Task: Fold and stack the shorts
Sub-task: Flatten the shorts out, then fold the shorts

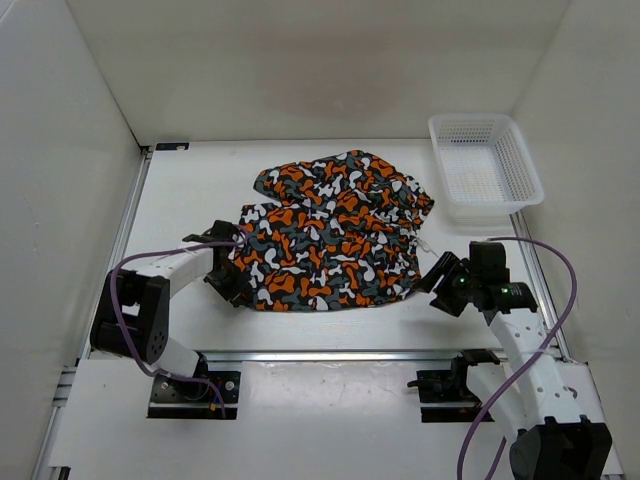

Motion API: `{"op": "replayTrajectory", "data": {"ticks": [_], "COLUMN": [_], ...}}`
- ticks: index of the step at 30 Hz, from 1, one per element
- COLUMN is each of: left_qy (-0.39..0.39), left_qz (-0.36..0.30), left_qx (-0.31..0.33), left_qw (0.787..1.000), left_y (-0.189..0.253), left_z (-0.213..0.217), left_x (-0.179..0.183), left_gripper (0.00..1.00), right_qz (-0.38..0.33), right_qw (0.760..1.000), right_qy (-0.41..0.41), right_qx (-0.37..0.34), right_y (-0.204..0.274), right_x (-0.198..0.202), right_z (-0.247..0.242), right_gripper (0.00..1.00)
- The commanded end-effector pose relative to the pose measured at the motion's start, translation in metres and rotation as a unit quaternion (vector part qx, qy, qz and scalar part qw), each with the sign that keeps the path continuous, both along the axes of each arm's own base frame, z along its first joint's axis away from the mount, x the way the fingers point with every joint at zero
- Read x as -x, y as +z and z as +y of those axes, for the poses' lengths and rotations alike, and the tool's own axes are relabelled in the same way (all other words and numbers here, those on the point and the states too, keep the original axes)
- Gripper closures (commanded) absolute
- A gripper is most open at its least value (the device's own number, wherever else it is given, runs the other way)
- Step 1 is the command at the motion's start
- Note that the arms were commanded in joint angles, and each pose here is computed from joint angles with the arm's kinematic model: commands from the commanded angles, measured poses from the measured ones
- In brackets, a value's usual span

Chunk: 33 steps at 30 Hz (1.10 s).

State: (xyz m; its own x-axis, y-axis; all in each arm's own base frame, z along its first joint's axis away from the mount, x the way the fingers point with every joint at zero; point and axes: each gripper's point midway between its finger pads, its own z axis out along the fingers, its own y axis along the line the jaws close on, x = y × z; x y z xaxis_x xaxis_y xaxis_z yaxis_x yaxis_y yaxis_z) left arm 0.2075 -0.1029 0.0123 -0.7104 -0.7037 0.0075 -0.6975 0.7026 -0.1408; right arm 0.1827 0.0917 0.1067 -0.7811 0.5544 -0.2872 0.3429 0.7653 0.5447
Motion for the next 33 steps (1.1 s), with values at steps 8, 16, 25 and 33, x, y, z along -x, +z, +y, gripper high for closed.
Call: {"op": "replayTrajectory", "data": {"ticks": [8, 16, 25, 33], "left_qy": [-0.026, -0.035, -0.05, -0.053], "left_qz": [-0.072, -0.083, -0.118, -0.301], "left_qx": [-0.003, -0.001, -0.004, -0.104], "left_qw": [0.997, 0.996, 0.992, 0.946], "left_y": [0.025, 0.03, 0.063, 0.267], "left_z": [-0.009, -0.012, -0.015, 0.026], "left_x": [-0.046, -0.051, -0.073, -0.159], "left_gripper": [0.9, 0.9, 0.9, 0.9], "right_qz": [0.023, 0.043, 0.048, -0.195], "right_qw": [0.998, 0.999, 0.999, 0.977], "right_qy": [-0.031, -0.023, -0.002, 0.029], "right_qx": [-0.039, -0.016, -0.008, 0.076], "right_y": [-0.031, -0.062, -0.073, 0.157], "right_x": [-0.031, -0.062, -0.106, -0.201], "right_z": [0.011, 0.009, 0.017, 0.002], "right_gripper": [0.36, 0.4, 1.0, 1.0]}}
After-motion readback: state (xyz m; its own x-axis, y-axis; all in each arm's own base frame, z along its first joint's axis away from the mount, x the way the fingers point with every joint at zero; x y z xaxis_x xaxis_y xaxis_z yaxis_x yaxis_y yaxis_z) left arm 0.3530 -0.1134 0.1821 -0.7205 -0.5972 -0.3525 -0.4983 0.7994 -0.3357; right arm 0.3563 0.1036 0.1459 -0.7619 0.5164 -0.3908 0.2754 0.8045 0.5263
